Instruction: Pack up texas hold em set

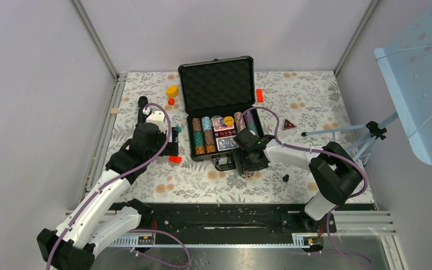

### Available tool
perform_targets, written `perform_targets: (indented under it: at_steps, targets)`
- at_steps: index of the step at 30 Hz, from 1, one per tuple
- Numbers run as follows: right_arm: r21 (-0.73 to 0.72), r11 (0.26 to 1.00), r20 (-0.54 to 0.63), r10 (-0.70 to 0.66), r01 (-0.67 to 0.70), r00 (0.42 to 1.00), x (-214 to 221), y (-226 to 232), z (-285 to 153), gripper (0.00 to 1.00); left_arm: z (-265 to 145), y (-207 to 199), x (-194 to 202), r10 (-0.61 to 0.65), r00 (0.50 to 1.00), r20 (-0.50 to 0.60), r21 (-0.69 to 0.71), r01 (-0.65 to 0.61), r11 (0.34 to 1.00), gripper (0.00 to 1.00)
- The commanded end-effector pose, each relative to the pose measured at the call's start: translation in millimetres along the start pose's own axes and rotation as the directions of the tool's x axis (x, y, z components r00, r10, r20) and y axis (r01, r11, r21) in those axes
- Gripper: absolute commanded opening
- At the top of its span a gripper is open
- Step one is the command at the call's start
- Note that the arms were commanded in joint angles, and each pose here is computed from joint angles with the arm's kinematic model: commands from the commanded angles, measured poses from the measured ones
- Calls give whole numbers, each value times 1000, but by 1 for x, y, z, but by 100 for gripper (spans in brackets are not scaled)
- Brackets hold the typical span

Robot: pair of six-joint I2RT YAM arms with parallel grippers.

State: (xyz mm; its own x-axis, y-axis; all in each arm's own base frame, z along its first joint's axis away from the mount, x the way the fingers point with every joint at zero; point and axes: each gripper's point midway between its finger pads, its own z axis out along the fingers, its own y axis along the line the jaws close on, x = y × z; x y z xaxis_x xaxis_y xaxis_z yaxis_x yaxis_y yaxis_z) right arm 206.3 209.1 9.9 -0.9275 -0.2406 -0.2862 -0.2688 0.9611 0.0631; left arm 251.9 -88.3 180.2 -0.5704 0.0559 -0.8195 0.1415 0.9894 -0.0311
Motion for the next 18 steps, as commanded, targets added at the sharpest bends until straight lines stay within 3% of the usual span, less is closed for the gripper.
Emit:
perform_targets:
  at_steps: [1,18]
  targets:
    - [-54,999,-41,1,-3,999,7,9,4,79,1,-4,-10,-13,999,36,22,12,1000,99]
    - [-85,994,-48,-74,70,996,13,28,-1,79,2,-5,-9,-12,999,33,22,11,1000,99]
